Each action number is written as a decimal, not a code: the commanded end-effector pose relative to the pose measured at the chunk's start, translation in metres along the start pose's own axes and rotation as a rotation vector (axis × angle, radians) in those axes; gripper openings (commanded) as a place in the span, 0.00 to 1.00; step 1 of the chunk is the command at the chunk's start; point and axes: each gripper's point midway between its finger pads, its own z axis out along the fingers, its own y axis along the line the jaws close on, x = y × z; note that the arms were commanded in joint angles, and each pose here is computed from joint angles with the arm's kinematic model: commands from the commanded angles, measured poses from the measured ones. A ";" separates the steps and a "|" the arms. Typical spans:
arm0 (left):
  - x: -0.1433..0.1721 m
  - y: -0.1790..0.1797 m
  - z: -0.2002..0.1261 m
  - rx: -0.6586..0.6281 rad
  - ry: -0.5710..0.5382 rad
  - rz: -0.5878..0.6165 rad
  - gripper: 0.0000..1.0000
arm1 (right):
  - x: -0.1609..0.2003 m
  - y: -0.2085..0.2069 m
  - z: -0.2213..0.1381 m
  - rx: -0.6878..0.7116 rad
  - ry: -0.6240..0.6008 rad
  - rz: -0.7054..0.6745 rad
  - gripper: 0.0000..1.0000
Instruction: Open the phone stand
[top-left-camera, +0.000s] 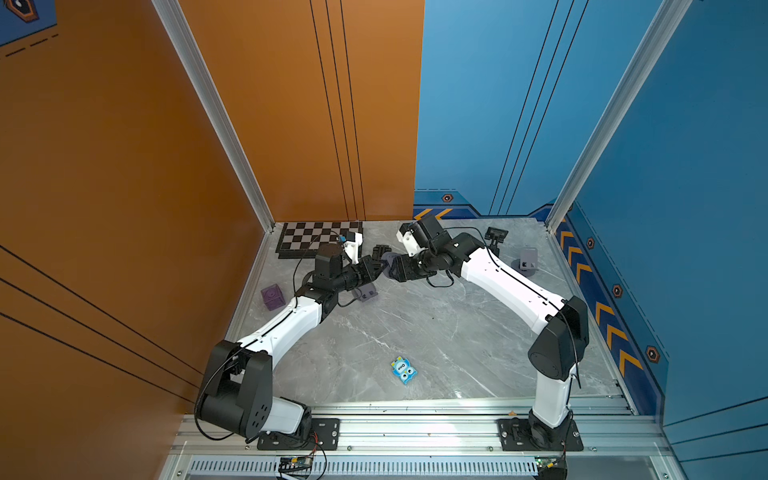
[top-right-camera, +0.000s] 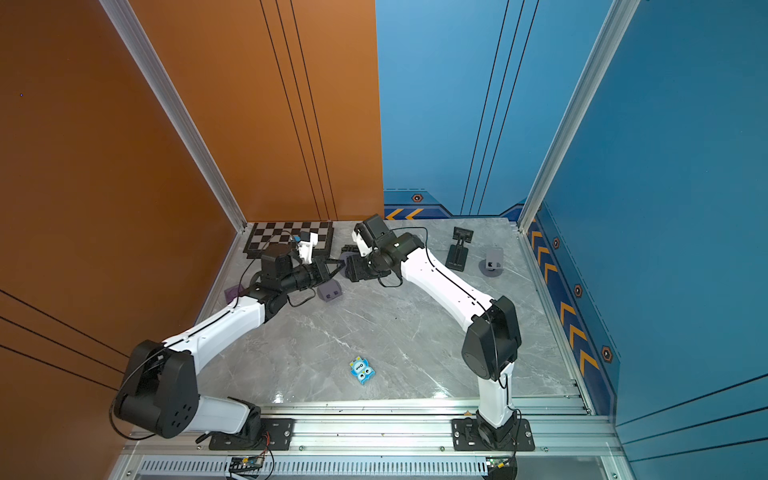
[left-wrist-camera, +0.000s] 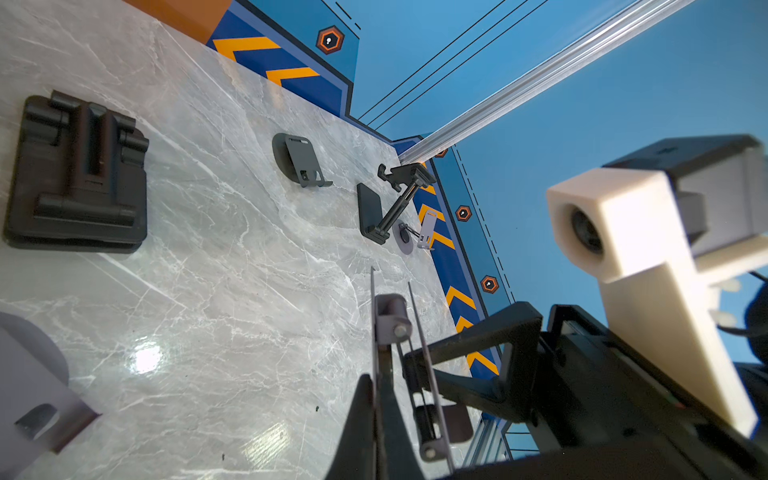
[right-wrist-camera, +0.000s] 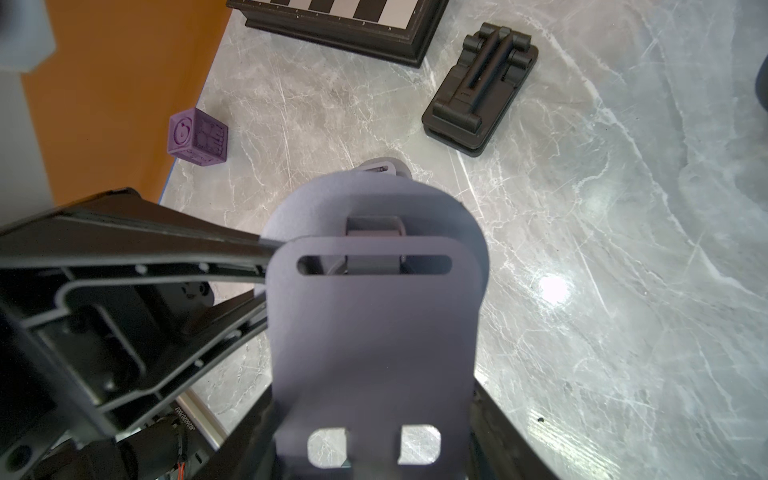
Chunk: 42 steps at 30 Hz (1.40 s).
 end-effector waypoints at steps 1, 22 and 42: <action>0.025 0.024 0.002 -0.051 0.088 0.030 0.00 | -0.035 -0.005 -0.027 -0.034 -0.075 0.015 0.22; 0.048 0.039 -0.012 -0.159 0.229 0.195 0.00 | -0.037 -0.026 -0.046 0.007 0.004 -0.008 0.23; 0.011 0.008 -0.007 -0.093 0.142 0.186 0.00 | -0.029 -0.018 -0.005 -0.074 0.094 0.059 0.71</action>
